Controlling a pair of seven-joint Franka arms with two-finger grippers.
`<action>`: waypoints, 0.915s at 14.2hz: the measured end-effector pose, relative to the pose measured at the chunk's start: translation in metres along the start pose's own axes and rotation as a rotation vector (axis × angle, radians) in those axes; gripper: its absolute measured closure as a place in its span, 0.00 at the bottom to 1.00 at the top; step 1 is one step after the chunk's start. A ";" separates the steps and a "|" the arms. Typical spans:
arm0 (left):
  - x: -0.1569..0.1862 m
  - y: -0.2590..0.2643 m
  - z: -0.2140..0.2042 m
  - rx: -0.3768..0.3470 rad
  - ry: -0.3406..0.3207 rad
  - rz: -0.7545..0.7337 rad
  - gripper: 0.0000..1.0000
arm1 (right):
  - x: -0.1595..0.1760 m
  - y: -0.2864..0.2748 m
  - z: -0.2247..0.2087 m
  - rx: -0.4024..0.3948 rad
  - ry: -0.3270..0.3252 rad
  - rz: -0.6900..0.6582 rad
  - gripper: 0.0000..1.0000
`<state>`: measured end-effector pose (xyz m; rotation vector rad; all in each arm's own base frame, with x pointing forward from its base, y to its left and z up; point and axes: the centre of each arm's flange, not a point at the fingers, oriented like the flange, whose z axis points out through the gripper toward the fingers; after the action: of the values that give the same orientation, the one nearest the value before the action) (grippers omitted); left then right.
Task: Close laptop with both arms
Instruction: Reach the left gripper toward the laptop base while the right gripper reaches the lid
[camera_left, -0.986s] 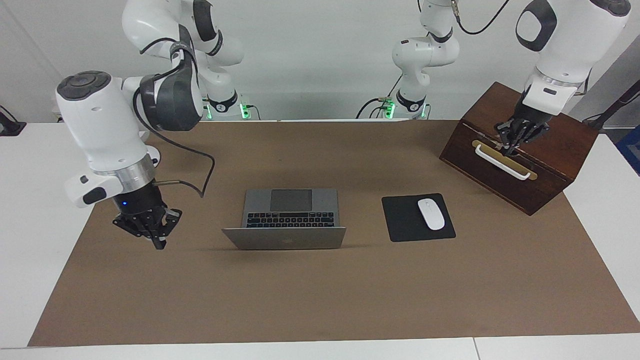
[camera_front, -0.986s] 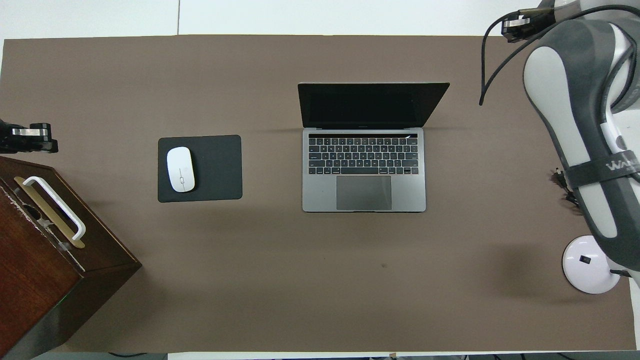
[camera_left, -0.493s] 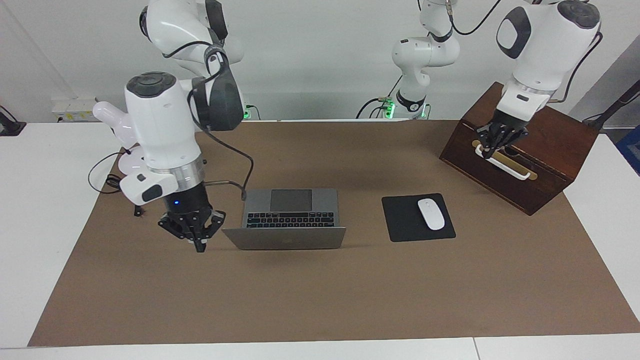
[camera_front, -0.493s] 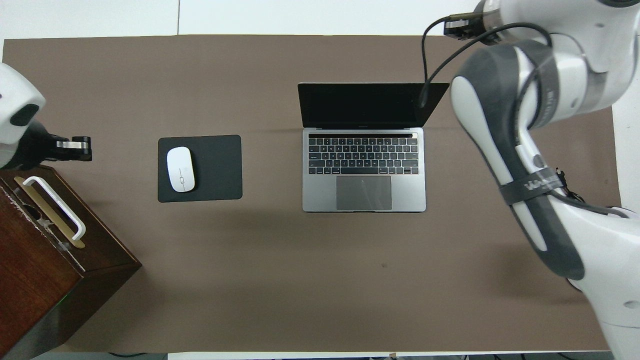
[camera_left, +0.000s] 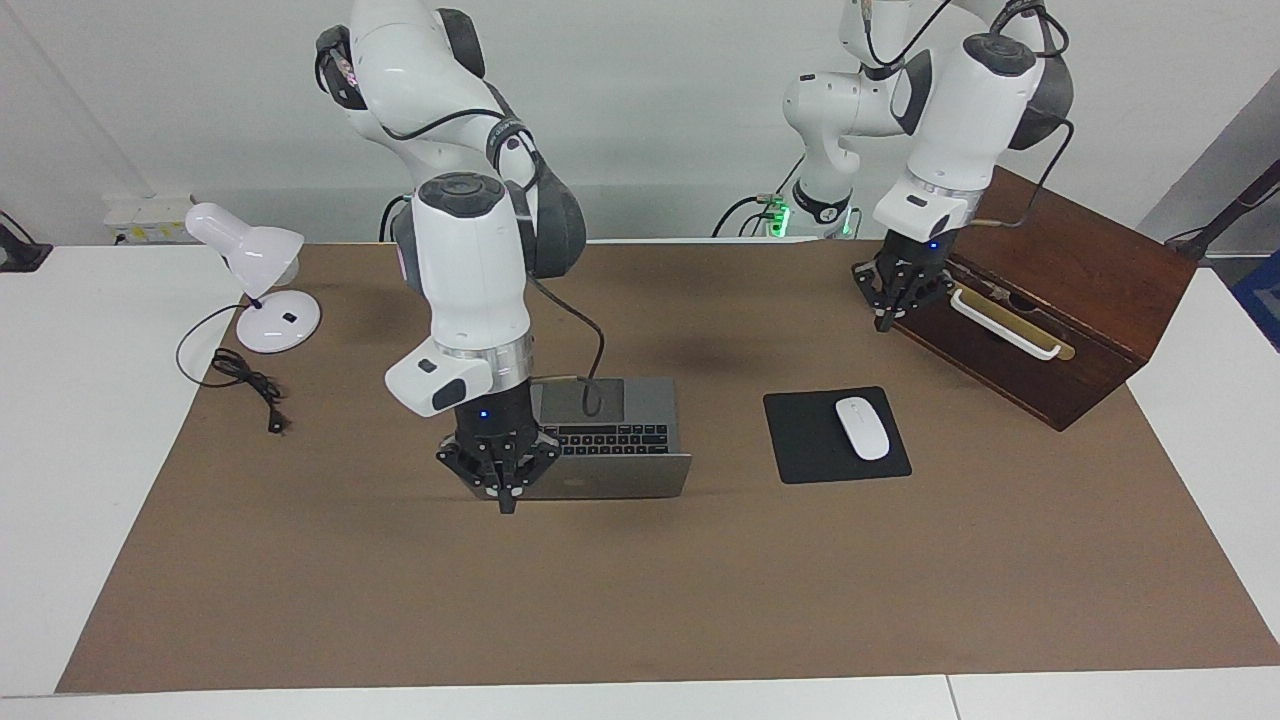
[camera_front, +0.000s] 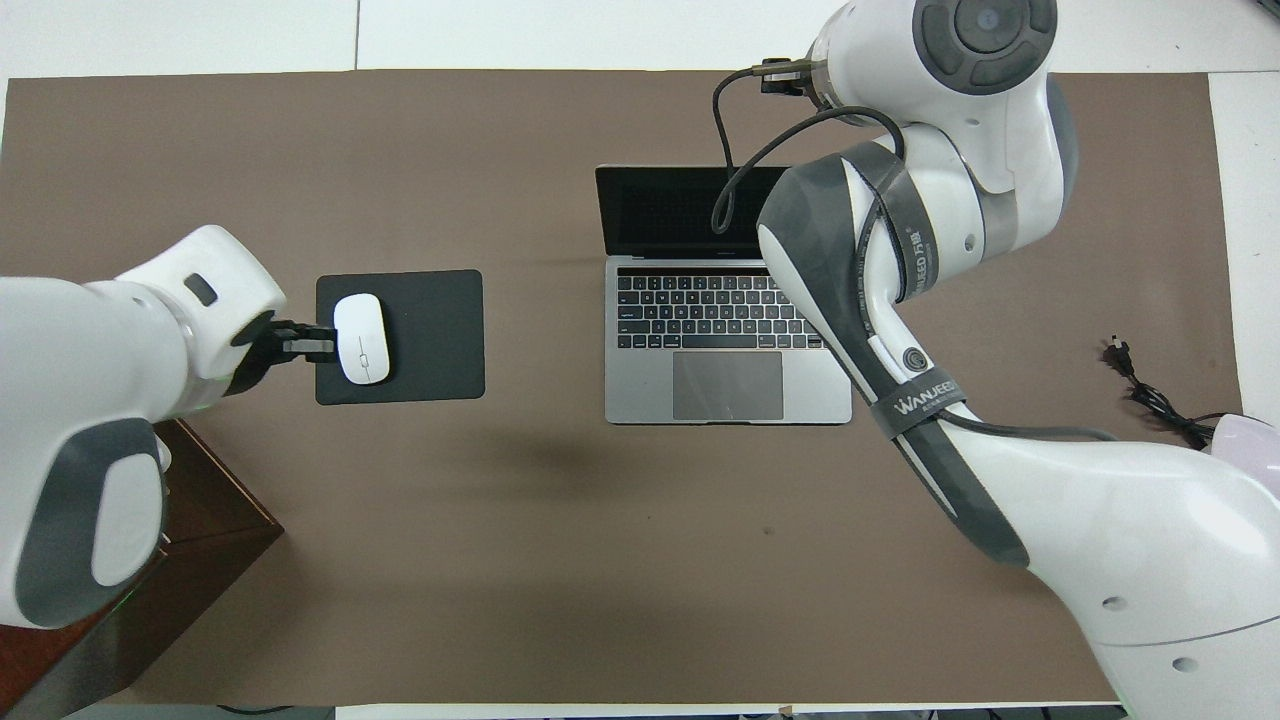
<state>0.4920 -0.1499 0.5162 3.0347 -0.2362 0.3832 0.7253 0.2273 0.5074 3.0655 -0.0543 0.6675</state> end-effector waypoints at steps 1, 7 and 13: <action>-0.011 0.016 0.007 -0.012 0.026 0.004 0.99 | 0.001 0.001 0.000 -0.002 0.001 0.002 0.99; -0.078 0.095 0.024 -0.099 0.167 0.095 0.99 | 0.003 0.003 -0.001 0.001 0.012 0.004 0.99; -0.104 0.133 0.033 -0.172 0.283 0.179 0.99 | -0.013 -0.037 0.006 0.023 0.000 0.032 0.99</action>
<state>0.3793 -0.2690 0.4656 2.7569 -0.4935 0.7545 0.7173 0.2643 0.4971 3.0932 -0.0966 0.6747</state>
